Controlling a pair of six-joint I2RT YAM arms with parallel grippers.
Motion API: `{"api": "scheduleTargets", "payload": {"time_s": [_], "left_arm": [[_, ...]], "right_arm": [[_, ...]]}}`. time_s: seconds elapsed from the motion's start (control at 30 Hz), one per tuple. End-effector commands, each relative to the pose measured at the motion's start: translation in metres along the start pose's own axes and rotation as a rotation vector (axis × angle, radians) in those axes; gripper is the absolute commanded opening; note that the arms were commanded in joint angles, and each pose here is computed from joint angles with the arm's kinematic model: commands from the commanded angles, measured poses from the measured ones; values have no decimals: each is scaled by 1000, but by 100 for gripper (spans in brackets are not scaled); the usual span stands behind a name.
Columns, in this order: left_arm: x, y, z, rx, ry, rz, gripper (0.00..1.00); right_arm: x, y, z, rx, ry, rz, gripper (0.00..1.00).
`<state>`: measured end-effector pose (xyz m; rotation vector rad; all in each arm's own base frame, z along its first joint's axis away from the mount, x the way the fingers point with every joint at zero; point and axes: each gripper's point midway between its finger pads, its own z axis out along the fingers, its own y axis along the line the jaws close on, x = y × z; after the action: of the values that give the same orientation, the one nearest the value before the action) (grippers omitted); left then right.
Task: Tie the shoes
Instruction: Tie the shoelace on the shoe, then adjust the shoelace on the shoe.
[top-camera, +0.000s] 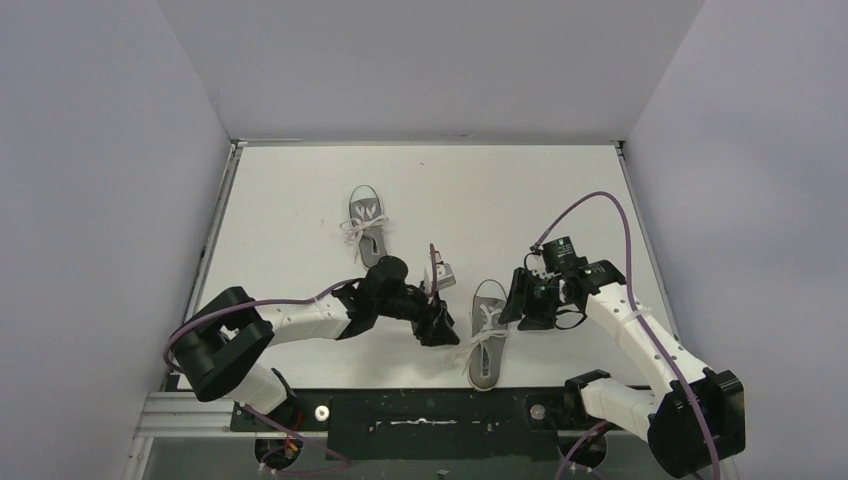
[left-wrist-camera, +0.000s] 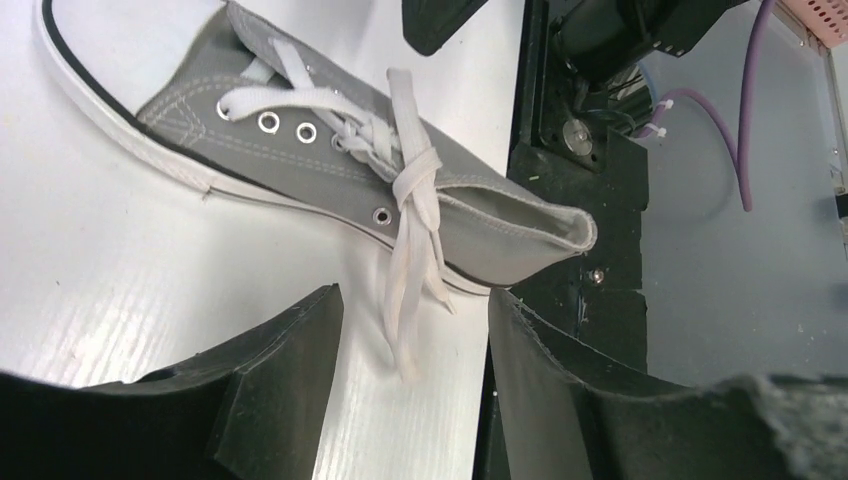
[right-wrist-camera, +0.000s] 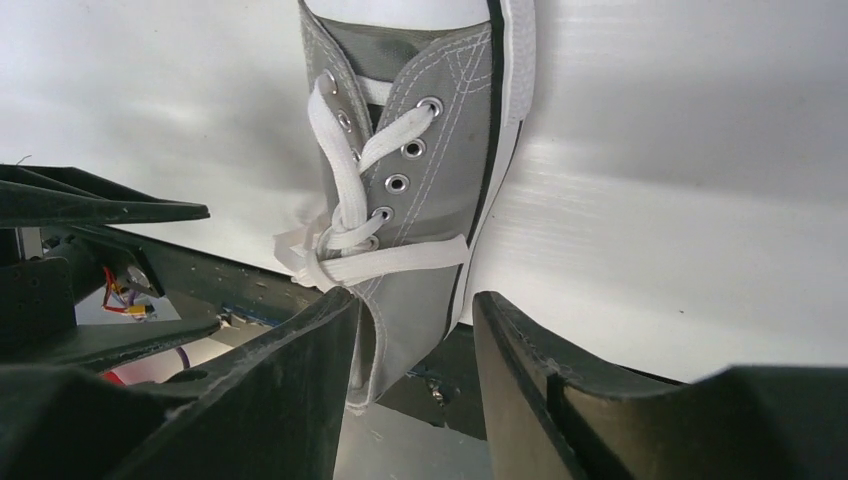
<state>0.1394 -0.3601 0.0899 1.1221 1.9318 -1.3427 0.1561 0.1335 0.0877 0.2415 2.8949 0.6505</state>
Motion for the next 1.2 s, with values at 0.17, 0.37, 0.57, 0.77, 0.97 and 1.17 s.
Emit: {"api": "scheduleTargets", "payload": {"time_s": [0.17, 0.37, 0.57, 0.77, 0.97, 1.17], "left_arm": [[-33, -20, 28, 72, 3, 27, 47], [-30, -13, 50, 60, 29, 28, 42], [-23, -11, 56, 62, 53, 32, 29], [-18, -11, 53, 60, 75, 40, 10], [-26, -21, 44, 70, 55, 44, 0], [-24, -31, 28, 75, 46, 39, 0]], "right_arm": [[-10, 10, -10, -26, -20, -20, 47], [-10, 13, -11, -42, -21, -18, 46], [-5, 11, -11, -41, -12, -21, 45], [-5, 10, -10, -42, -9, -24, 43], [-3, 15, -7, -70, 5, -14, 43], [-5, 28, -2, -136, 15, 38, 51]]}}
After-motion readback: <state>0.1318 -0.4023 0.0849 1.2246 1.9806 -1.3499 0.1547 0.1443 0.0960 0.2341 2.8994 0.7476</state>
